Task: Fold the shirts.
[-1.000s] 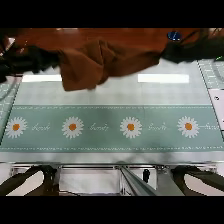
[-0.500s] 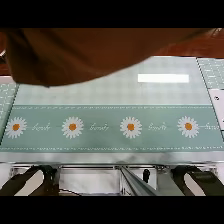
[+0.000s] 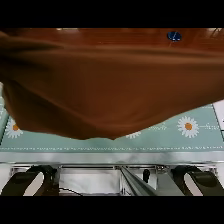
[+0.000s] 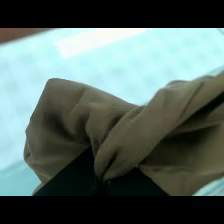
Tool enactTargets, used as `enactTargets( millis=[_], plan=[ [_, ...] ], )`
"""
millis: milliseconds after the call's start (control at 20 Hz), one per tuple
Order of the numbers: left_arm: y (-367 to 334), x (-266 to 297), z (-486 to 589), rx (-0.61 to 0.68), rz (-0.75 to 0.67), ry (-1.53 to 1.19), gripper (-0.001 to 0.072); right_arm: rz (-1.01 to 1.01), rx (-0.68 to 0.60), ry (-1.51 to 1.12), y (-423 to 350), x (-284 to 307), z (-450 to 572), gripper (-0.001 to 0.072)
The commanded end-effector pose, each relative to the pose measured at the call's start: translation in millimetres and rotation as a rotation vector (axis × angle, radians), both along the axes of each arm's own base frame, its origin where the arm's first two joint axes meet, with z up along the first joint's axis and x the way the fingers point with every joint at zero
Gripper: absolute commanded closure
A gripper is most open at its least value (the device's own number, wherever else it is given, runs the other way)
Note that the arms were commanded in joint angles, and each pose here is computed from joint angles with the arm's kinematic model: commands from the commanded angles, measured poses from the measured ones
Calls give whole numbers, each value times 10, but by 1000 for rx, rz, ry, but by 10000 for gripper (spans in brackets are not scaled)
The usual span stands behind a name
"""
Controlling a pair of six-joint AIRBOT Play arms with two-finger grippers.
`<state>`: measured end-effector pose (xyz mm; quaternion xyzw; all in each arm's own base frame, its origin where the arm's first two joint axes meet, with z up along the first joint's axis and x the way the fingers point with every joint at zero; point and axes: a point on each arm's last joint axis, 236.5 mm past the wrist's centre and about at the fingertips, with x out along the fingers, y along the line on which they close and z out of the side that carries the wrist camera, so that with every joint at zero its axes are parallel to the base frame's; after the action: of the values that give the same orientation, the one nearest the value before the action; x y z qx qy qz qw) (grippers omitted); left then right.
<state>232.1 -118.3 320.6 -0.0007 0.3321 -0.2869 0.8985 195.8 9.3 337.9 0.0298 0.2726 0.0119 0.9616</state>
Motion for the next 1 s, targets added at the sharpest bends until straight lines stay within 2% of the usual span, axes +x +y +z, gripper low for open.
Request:
enactTargets(
  millis=[0,250,450,550,700,750,800,850,900,950],
  plan=[
    [-88,-4,-888,26,-49,254,683,-63,29,235,-76,-87,-901,691],
    [-140,552,-2232,-34,20,559,683,-76,29,465,-89,321,-2188,692],
    [-398,1180,-2821,-113,39,633,683,-103,8,544,-197,933,-2746,692],
    [-482,1518,-3021,-116,69,615,684,-154,56,580,-330,1241,-3020,692],
    [-622,1822,-3208,-146,124,655,678,-229,204,703,-476,1485,-3462,691],
    [-699,1824,-3254,-148,112,682,592,-225,244,732,-462,1557,-3578,691],
    [-768,1792,-3299,-137,89,704,360,-221,284,755,-422,1618,-3670,682],
    [-815,1740,-3346,-119,64,725,205,-214,326,776,-358,1678,-3751,566],
    [-763,1692,-3411,-80,61,740,203,-200,358,796,-290,1714,-3804,364],
    [-599,1641,-3487,-17,86,765,202,-150,362,830,-231,1700,-3828,297]
  ],
)
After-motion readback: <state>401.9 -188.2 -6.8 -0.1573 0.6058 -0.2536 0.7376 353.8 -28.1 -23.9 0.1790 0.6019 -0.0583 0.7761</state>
